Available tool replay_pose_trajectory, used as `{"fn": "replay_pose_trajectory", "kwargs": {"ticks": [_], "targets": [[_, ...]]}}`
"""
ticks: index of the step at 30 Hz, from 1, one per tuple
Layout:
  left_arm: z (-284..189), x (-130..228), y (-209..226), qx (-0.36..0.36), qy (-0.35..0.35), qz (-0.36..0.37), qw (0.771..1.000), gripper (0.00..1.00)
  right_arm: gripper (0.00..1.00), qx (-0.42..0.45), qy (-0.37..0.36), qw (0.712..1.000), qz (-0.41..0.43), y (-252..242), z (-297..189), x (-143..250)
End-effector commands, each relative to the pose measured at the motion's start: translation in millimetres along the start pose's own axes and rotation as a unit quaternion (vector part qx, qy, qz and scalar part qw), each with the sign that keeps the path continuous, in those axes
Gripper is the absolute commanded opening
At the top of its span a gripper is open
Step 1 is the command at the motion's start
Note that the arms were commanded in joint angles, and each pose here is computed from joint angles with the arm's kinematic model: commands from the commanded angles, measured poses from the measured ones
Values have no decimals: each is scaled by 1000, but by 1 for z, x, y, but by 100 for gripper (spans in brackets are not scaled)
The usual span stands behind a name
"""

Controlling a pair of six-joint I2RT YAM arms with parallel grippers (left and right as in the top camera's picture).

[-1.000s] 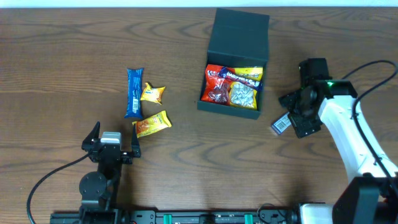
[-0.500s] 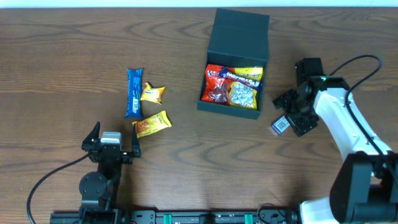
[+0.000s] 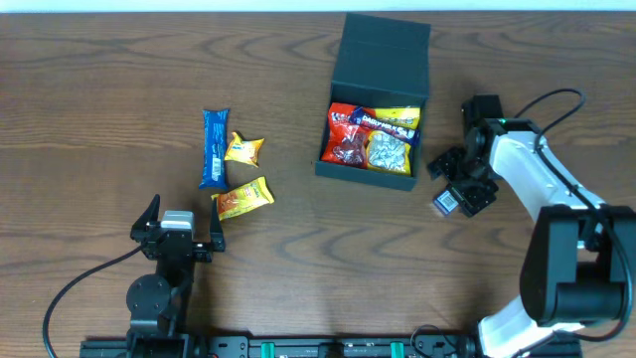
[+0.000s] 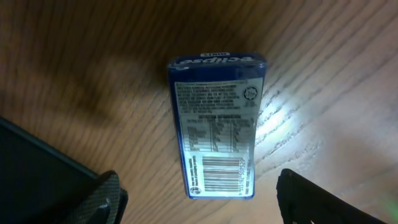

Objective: Pack container
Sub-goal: 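Grasp the eclipse mints tin with the right gripper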

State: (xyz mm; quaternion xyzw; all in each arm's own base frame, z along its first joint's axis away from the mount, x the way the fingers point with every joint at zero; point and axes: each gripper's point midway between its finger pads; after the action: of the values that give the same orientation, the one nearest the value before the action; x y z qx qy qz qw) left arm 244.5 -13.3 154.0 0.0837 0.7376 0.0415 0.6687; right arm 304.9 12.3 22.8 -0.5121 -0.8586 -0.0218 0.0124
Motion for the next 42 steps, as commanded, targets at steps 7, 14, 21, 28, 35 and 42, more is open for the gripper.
{"fn": "replay_pose_trajectory", "kwargs": {"ticks": [7, 14, 21, 28, 35, 42], "targets": [[1, 19, 1, -6, 30, -2, 1000, 95, 76, 3, -16, 1000, -6, -2, -2, -14], [1, 19, 1, -6, 31, -2, 1000, 95, 73, 10, -25, 1000, -7, -5, -2, -17], [1, 19, 1, -6, 30, -2, 1000, 95, 73, 19, -38, 999, -11, -8, -2, -21], [1, 19, 1, -6, 30, -2, 1000, 95, 73, 32, -37, 999, -10, -16, 3, -19], [1, 19, 1, -6, 31, -2, 1000, 95, 71, 38, -39, 998, -11, -19, 4, -20], [1, 19, 1, -6, 30, -2, 1000, 95, 72, 45, -47, 998, -11, -22, 5, -22]]}}
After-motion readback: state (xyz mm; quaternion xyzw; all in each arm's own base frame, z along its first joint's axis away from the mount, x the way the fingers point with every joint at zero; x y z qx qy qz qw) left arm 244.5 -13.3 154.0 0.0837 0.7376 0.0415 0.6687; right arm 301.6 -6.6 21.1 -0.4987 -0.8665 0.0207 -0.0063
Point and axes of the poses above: each gripper's point midway between its finger pads, its own z axis out along the fingers, its own y axis along the line the jaws close on, x = y × z, and after that the axes turned 5 degrees about z, right-handed
